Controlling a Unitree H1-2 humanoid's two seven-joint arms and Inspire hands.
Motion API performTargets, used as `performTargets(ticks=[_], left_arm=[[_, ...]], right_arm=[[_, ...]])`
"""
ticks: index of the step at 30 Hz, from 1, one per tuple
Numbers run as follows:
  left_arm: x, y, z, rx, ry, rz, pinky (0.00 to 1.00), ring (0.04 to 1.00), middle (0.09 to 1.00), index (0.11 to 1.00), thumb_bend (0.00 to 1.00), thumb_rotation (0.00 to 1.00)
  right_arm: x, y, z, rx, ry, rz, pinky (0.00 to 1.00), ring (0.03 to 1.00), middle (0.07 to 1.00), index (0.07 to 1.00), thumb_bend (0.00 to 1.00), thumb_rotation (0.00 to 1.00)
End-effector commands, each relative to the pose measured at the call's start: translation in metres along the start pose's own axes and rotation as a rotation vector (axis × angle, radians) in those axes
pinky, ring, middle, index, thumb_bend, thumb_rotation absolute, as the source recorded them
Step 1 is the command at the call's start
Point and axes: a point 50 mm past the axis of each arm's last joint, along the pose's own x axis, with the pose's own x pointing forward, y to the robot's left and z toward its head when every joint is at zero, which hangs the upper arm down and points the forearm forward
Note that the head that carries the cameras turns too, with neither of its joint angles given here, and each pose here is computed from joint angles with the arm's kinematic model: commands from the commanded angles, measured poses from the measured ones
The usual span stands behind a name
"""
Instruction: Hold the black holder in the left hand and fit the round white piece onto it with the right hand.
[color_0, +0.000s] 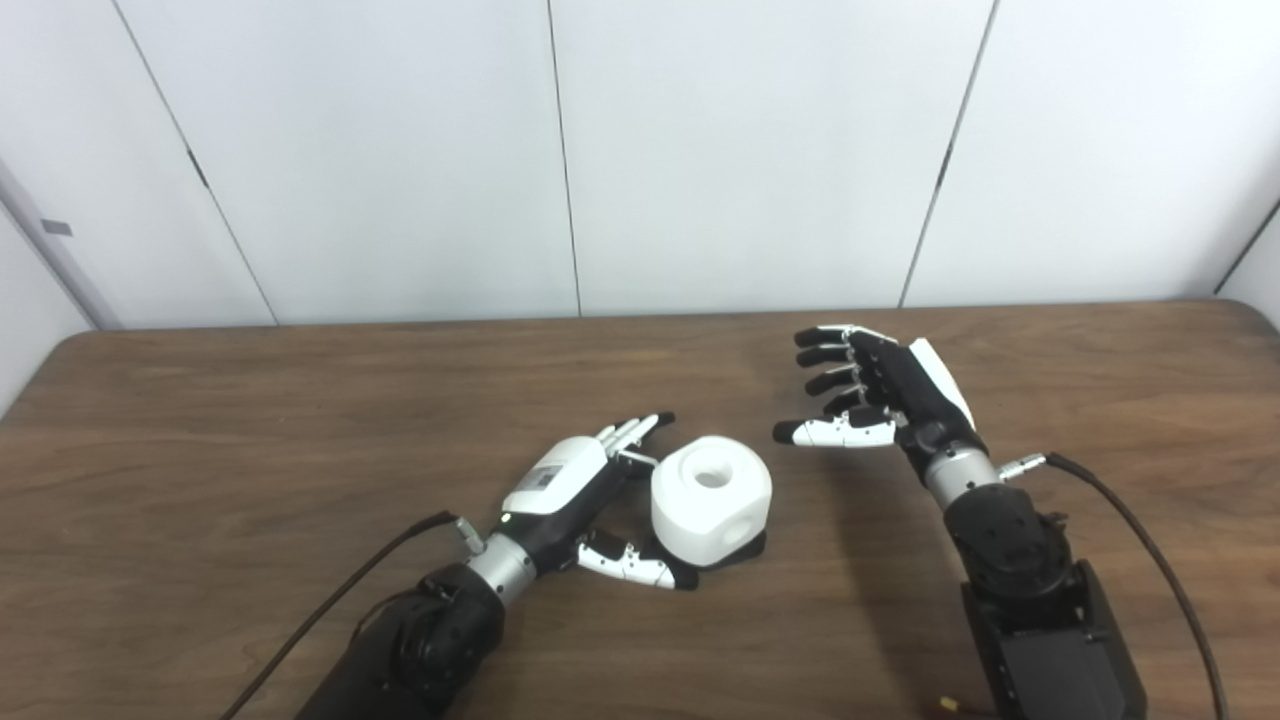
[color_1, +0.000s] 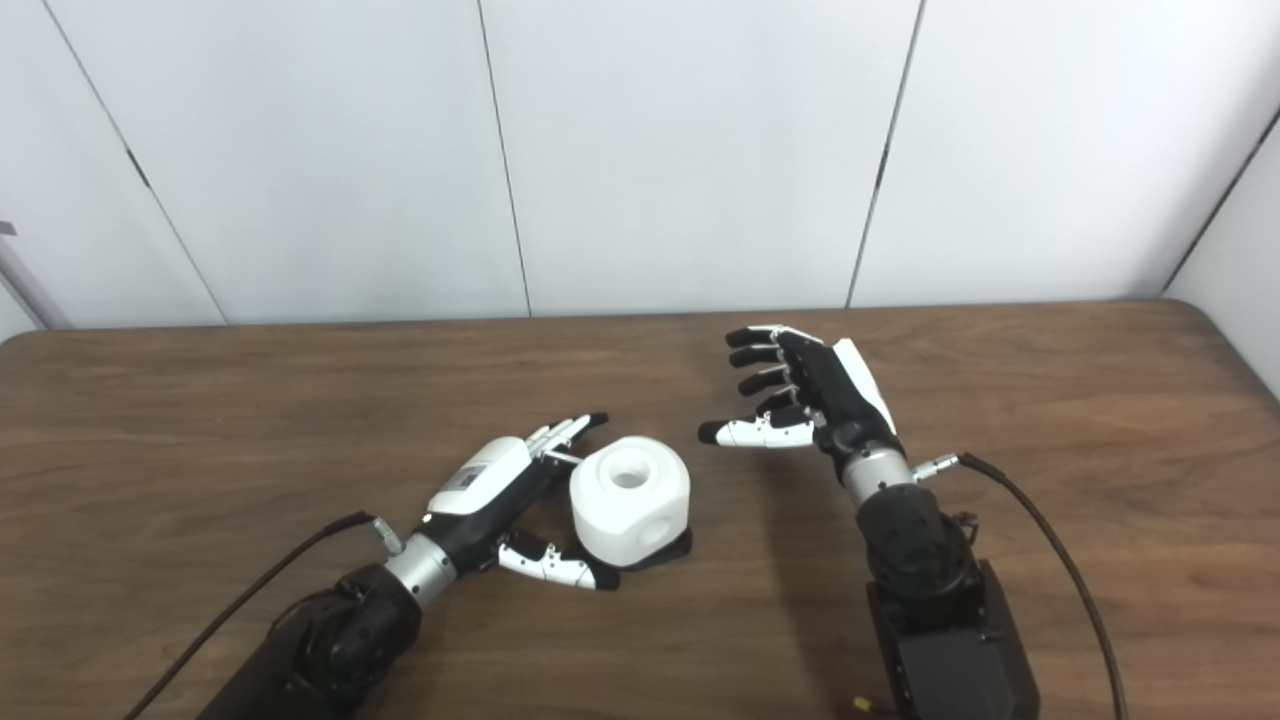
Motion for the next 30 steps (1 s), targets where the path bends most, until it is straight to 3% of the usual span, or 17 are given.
performTargets(ticks=[1,7,16,19,30], left_arm=[[-0.019,-0.014,-0.021,0.059,0.133,-0.110,0.97,1.000,1.000,0.961,1.00,0.39],[-0.028,-0.006,-0.036,0.115,0.210,-0.096,0.99,1.000,1.000,1.000,1.00,0.39],[-0.045,0.013,-0.058,0.106,0.298,-0.008,1.00,1.000,1.000,1.000,1.00,0.32],[-0.049,0.019,-0.062,0.113,0.304,0.035,0.99,1.000,1.000,1.000,1.00,0.27],[-0.056,0.023,-0.067,0.100,0.322,0.144,0.98,1.000,1.000,0.989,1.00,0.25]], right_arm=[[0.005,-0.011,0.019,-0.015,-0.092,-0.039,0.50,0.628,0.712,0.726,0.71,0.09],[0.007,-0.013,0.016,-0.023,-0.085,-0.024,0.50,0.628,0.716,0.729,0.72,0.11],[0.009,-0.017,0.014,-0.026,-0.086,-0.016,0.49,0.618,0.722,0.741,0.74,0.10],[0.010,-0.020,0.013,-0.018,-0.087,-0.015,0.49,0.620,0.719,0.737,0.75,0.12],[0.011,-0.028,0.008,-0.020,-0.102,-0.007,0.48,0.614,0.719,0.737,0.74,0.11]])
